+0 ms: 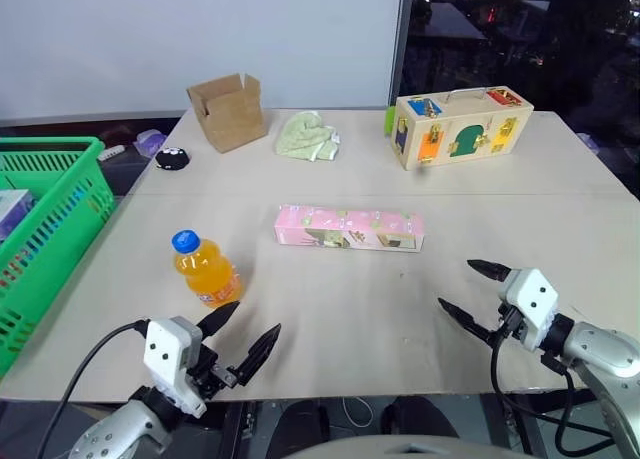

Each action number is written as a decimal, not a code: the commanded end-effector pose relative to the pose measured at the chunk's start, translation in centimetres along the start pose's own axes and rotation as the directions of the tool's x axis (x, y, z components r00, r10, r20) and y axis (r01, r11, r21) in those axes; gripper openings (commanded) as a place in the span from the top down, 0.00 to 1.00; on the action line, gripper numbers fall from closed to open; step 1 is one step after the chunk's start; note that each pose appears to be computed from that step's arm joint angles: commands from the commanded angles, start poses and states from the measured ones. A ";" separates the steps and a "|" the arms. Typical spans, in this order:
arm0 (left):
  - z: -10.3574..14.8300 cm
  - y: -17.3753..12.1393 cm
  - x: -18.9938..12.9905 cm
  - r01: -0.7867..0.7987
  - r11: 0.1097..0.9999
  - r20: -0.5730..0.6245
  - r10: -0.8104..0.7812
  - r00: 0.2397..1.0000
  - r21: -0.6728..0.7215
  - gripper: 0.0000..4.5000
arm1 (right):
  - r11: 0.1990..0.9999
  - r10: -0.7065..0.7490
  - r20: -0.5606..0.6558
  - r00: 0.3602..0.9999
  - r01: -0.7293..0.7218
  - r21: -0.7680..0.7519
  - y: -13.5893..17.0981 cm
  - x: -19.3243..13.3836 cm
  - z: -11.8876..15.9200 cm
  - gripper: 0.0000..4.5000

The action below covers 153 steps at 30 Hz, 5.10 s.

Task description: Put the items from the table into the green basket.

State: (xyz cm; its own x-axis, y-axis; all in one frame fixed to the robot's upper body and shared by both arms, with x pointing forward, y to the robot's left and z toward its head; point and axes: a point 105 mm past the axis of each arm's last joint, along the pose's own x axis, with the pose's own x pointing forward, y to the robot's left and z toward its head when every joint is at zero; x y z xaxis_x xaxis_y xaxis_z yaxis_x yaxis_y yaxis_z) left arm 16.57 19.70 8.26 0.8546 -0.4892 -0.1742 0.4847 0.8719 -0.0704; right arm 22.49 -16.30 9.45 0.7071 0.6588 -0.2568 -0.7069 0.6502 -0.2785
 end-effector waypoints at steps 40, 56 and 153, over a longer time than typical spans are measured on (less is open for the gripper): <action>4.5 -4.2 -3.0 0.148 0.981 0.132 -0.164 0.977 0.124 0.00 | 0.886 0.347 -0.399 0.849 -0.436 -0.157 -7.4 15.7 5.5 0.01; 4.8 -4.7 -3.5 0.127 0.981 0.186 -0.153 0.971 0.144 0.00 | 0.901 0.400 -0.523 0.753 -0.428 0.073 -7.7 14.8 2.0 0.07; 22.6 0.5 5.2 0.421 0.878 0.611 -0.207 0.764 -0.228 0.60 | 0.836 0.478 0.342 0.809 -0.539 0.104 -0.1 5.9 13.7 0.01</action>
State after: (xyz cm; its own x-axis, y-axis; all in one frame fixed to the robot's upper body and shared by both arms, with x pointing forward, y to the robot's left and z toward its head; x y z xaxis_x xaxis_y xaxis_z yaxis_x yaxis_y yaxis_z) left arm 25.87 15.56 27.06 0.6636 -0.6349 0.3956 0.7471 0.5348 -0.3947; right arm 26.56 -7.94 18.33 0.2106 0.9728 -0.0961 -0.9681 0.2213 0.1178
